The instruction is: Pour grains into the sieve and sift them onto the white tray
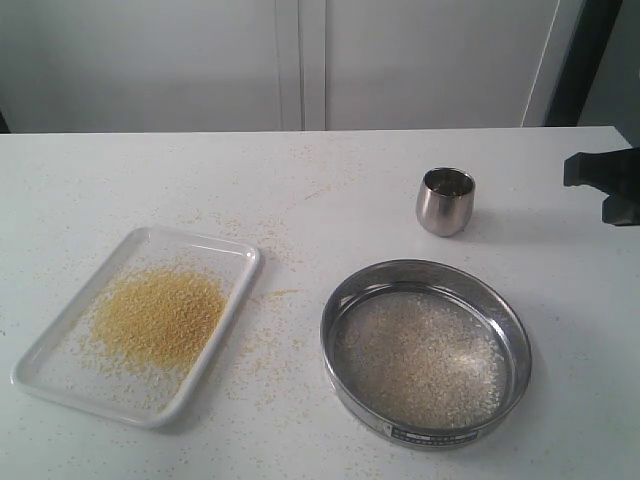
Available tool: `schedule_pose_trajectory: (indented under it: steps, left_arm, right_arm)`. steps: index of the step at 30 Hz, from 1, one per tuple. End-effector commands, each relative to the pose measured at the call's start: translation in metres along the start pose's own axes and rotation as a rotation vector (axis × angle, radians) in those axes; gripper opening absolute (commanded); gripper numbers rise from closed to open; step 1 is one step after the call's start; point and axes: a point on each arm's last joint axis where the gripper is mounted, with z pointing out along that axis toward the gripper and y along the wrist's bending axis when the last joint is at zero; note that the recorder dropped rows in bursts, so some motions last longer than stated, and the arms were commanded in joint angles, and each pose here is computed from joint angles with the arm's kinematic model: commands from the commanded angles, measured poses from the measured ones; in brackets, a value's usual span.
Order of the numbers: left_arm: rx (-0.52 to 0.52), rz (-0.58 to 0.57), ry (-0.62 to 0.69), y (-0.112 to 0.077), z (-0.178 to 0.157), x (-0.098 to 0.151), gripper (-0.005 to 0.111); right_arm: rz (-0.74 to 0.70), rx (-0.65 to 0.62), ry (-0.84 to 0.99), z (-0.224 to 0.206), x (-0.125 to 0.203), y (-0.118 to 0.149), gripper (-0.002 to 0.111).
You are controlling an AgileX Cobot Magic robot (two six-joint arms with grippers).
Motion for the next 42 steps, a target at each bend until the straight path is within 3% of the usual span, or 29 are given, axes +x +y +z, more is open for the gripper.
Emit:
schedule_pose_trajectory:
  steps: [1, 13, 17, 22, 33, 42]
  left_arm:
    - [0.002, -0.003, 0.008, 0.0, -0.001, 0.003, 0.0]
    - [0.0, -0.001, 0.0, 0.001, -0.002, 0.004, 0.0]
    - [-0.007, 0.006, 0.01, 0.002, 0.002, 0.018, 0.0]
    - [-0.009, 0.011, -0.108, 0.005, -0.003, 0.047, 0.0]
    - [-0.039, 0.048, -0.22, 0.012, -0.006, 0.112, 0.0]
    - [-0.034, 0.053, -0.404, 0.016, 0.007, 0.137, 0.0]
  right_arm:
    - [0.005, 0.004, -0.011, -0.002, 0.0, -0.002, 0.0]
    - [0.005, 0.004, -0.012, -0.002, 0.0, -0.002, 0.0]
    - [0.005, 0.004, -0.012, -0.002, 0.0, -0.002, 0.0]
    - [0.005, 0.004, -0.012, -0.002, 0.0, -0.002, 0.0]
    - [0.005, 0.004, -0.01, -0.002, 0.0, -0.002, 0.0]
    - [0.005, 0.004, -0.012, -0.002, 0.0, -0.002, 0.0]
